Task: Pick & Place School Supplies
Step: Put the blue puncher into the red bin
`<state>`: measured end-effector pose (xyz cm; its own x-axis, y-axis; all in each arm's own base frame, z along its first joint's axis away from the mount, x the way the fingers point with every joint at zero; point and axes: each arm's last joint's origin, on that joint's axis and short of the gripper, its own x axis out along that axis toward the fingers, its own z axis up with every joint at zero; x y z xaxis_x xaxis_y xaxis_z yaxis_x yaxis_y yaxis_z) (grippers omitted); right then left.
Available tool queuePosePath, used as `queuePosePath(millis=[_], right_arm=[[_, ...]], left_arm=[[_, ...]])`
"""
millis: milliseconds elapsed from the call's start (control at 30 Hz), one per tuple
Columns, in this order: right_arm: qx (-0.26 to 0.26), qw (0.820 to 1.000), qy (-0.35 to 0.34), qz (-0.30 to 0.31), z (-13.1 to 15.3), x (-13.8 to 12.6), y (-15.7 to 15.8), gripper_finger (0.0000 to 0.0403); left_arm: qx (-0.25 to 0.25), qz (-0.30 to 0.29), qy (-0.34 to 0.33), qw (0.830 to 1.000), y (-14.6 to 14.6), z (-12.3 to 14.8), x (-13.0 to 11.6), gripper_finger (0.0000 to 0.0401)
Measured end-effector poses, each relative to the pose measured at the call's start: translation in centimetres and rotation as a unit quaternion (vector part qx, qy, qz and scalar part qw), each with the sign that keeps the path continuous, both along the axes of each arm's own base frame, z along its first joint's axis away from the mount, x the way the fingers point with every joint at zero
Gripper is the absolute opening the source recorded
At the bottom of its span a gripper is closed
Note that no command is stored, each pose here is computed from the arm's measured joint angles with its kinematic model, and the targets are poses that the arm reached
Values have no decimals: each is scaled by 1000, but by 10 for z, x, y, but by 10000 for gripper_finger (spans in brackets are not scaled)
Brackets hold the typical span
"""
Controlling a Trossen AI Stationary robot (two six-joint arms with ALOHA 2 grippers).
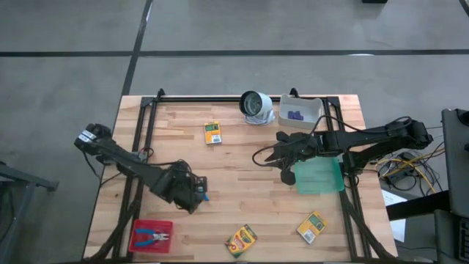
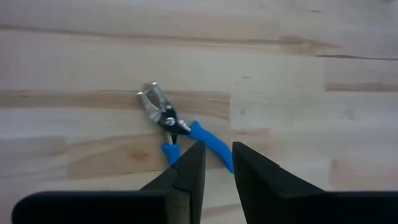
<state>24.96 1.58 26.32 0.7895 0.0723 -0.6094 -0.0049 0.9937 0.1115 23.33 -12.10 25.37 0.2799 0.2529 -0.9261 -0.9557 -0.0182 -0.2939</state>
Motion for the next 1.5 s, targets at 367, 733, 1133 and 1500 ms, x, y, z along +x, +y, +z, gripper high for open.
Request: queuePosePath(millis=[367, 733, 1133, 1500], right_arm=[[0, 1000, 0, 0, 0, 0, 0, 68], [-1, 1000, 0, 1, 0, 0, 0, 68], [-1, 1000, 0, 0, 0, 0, 0, 68], [-1, 1000, 0, 1, 0, 0, 0, 68]], left_arm=[[-126, 131, 2, 983, -14, -23, 20, 85], [-137, 136, 49, 980, -22, -47, 30, 86], [-132, 143, 66, 979, -22, -56, 27, 153], [-139, 165, 60, 975, -20, -74, 22, 154]])
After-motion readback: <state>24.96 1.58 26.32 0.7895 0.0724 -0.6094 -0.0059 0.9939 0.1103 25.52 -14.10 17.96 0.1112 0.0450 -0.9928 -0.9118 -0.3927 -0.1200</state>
